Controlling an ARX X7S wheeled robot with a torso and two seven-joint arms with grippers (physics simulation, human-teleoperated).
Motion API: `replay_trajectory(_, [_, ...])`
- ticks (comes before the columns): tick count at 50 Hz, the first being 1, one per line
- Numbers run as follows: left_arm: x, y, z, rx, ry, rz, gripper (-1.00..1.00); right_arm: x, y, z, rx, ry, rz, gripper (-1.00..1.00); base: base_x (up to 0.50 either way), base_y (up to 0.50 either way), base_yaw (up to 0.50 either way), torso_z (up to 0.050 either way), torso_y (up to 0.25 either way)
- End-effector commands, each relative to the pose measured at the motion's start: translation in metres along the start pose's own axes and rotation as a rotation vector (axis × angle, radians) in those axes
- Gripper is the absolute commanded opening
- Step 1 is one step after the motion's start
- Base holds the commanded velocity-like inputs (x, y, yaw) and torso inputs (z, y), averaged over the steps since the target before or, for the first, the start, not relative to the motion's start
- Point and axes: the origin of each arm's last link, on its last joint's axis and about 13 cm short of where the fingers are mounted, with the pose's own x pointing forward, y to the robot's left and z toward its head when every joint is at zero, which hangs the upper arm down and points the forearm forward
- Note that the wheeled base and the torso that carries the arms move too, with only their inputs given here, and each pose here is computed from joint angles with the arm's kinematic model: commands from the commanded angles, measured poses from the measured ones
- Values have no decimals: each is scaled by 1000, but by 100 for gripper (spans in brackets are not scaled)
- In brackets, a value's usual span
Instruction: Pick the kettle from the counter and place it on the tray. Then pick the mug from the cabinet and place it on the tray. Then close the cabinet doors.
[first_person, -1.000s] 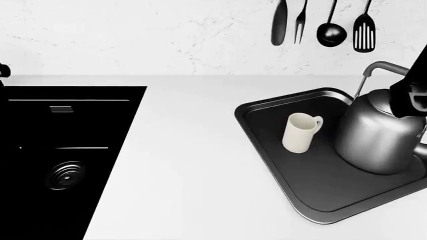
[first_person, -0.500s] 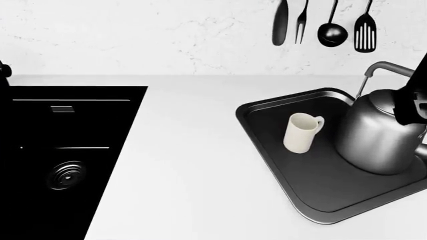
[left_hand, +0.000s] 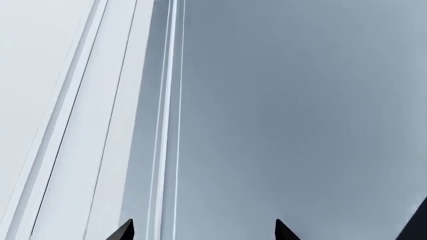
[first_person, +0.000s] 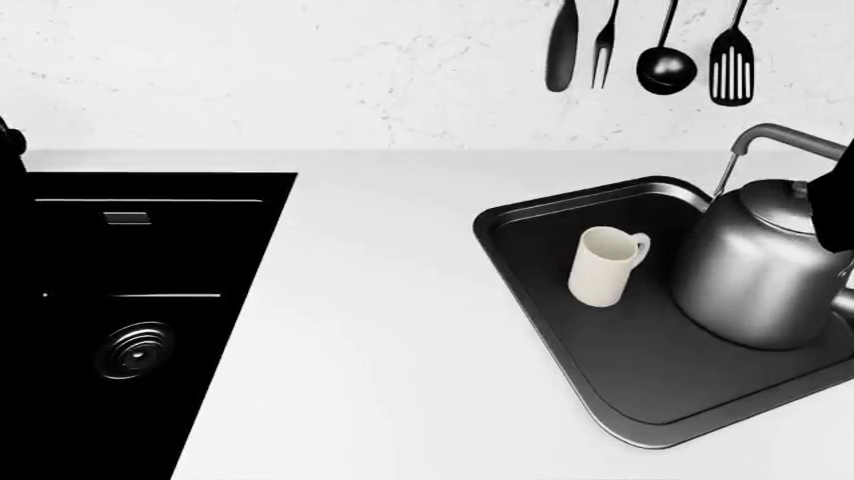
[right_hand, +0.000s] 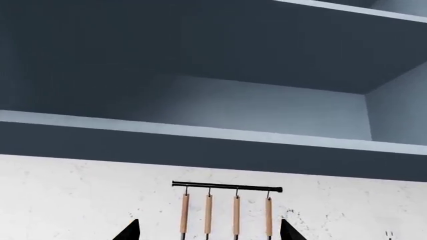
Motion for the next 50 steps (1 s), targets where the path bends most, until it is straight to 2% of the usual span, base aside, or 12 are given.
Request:
replay_trajectory(1, [-7,-46,-59,-173,305,-441,100,-1,1,2,3,-4,7,100,0,0,0,0,0])
replay_trajectory(11, [-6,-50,-84,-144,394,-446,100,-2,1,-1,6,2,12,100,0,0,0,0,0])
replay_trajectory(28, [-13,-52,-125,-8,529,-443,100,-3,1,-5,5,8,12,100,0,0,0,0,0])
replay_trajectory(37, [-24,-53,-153,106,605,-432,100,-3,1,-7,6,13,12,100,0,0,0,0,0])
replay_trajectory(50, [-22,-46,-189,251,665,-371,100,-5,0,-11,8,23,9,100,0,0,0,0,0])
